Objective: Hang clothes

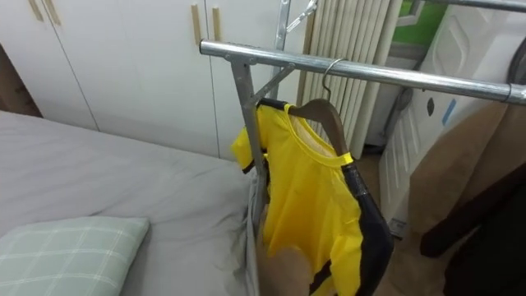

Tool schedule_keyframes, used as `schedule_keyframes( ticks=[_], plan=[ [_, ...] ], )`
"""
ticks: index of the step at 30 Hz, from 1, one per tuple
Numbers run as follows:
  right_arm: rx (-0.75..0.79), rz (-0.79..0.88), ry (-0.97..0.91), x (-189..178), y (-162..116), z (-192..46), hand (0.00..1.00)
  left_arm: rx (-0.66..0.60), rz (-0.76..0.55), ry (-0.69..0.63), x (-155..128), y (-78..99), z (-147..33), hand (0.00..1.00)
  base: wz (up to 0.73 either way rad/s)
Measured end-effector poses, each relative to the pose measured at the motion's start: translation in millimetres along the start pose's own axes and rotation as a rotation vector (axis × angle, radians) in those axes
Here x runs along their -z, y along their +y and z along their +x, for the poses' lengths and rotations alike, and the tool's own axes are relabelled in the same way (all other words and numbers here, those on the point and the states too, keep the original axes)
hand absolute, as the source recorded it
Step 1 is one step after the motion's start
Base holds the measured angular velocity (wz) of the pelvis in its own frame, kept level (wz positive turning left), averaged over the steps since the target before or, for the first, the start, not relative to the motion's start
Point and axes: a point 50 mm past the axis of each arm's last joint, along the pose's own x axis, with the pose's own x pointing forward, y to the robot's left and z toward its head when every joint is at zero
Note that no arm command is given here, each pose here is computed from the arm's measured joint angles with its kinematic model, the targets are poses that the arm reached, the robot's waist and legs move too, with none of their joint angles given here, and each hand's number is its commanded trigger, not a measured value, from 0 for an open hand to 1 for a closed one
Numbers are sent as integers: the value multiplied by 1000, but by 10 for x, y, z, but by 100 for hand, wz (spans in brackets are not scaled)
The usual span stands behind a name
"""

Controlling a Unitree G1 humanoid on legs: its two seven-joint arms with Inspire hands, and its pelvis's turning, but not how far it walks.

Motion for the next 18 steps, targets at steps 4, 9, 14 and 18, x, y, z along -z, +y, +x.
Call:
schedule_keyframes(
  ticks=[4,9,14,18],
  plan=[
    [-34,50,85,216,20,-33,0,11,11,12,30,-26,-4,0,0],
    [-96,31,168,438,64,-79,0,34,26,11,40,-59,-12,0,2],
    [-178,57,248,667,189,-169,0,107,-89,48,70,-137,-29,0,-6],
    [-210,41,317,822,200,-227,0,182,-123,47,62,-243,-64,0,0]
  ],
)
